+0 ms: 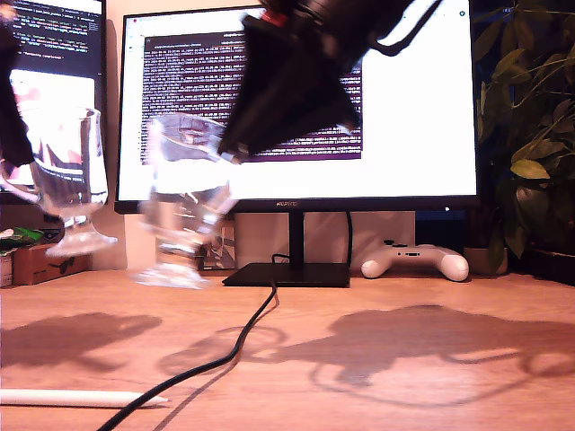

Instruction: Pick the small glass cups in front of you with each of your hands, and place them behind the white pen

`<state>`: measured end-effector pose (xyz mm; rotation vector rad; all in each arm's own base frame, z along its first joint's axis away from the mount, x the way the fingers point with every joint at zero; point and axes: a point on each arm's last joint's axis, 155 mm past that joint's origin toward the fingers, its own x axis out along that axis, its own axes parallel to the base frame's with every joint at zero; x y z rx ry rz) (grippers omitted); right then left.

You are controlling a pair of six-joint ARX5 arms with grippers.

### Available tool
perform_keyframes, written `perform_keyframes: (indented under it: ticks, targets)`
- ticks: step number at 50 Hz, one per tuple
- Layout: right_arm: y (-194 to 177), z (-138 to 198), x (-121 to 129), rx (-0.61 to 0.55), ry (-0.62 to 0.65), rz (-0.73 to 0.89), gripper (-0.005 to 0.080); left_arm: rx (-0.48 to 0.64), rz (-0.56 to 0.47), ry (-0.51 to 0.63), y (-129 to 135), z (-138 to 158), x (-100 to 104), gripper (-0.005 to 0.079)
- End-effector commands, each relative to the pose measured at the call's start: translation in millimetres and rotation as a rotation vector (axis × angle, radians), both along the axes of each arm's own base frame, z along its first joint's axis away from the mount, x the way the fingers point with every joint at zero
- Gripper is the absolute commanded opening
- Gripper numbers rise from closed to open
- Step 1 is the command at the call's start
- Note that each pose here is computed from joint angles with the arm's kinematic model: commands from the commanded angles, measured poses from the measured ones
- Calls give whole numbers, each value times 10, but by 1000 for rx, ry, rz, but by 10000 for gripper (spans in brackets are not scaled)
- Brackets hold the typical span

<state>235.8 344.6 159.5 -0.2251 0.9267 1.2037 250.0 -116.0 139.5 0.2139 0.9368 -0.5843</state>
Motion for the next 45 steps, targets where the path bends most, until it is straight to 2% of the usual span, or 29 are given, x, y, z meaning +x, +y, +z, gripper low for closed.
perform_keyframes:
  ticks: [1, 20, 45]
  targets:
    - [87, 261, 13, 61, -74, 33, -12, -12, -18, -38, -23, 34, -18, -21]
    - [232, 41, -33, 40, -46, 68, -12, -48, -41, -91, -45, 87, -156, -21]
    - [337, -320, -14, -16, -26, 94, -13, -48, -56, -70, -77, -13, -238, -21]
